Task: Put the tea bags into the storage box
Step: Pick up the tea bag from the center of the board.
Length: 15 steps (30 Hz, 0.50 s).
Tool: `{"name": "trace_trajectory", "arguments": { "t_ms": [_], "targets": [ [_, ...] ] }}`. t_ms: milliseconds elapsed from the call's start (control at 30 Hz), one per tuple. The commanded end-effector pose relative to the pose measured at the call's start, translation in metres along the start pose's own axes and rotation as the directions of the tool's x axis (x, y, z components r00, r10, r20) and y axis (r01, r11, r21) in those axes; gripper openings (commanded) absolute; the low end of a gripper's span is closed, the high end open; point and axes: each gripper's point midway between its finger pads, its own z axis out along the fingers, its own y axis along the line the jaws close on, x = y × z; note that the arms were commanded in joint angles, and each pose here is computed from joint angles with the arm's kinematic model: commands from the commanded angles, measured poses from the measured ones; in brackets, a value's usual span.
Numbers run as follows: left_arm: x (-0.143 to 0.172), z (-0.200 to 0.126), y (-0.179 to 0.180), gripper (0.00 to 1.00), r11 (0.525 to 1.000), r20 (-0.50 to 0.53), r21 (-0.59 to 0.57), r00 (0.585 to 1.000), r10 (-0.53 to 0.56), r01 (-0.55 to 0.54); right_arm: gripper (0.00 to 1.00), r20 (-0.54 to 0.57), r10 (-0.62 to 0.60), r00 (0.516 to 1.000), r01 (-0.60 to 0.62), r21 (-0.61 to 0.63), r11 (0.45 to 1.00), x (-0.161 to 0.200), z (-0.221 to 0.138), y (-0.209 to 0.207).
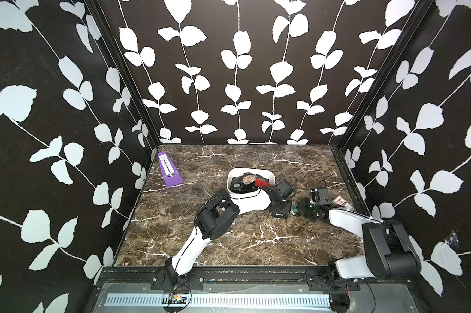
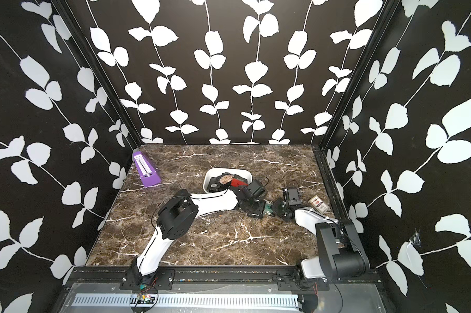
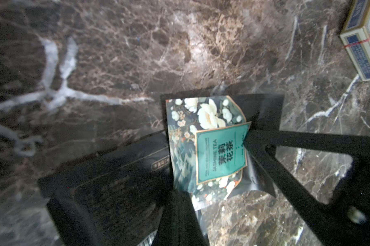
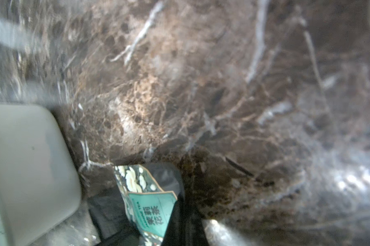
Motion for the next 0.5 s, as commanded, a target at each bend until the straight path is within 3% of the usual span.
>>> {"name": "trace_trajectory", "arguments": {
  "t_ms": [0,167,333,467],
  "targets": [
    [0.006,-0.009,-0.007,0.0,1.0,-0.032,0.006,0.999,0.024,-0.024,0.0,-0.003,-0.019,1.0,0.019,0.001,1.0,0.001,-0.006,0.0],
    [-0.011,-0.037,-0.026,0.0,0.998,0.02,0.055,0.999,0.032,-0.033,0.0,0.021,-0.048,0.999,0.048,-0.032,0.998,-0.005,-0.029,0.015],
    [-0.033,-0.095,-0.042,0.0,0.994,0.122,0.093,0.992,0.042,-0.054,0.0,0.093,-0.074,0.993,0.082,-0.077,0.994,-0.015,-0.078,0.035],
    [-0.04,-0.148,-0.03,0.11,0.997,0.228,0.059,0.973,0.042,-0.057,0.0,0.138,-0.101,0.985,0.119,-0.134,0.984,-0.023,-0.116,0.061]
  ]
}}
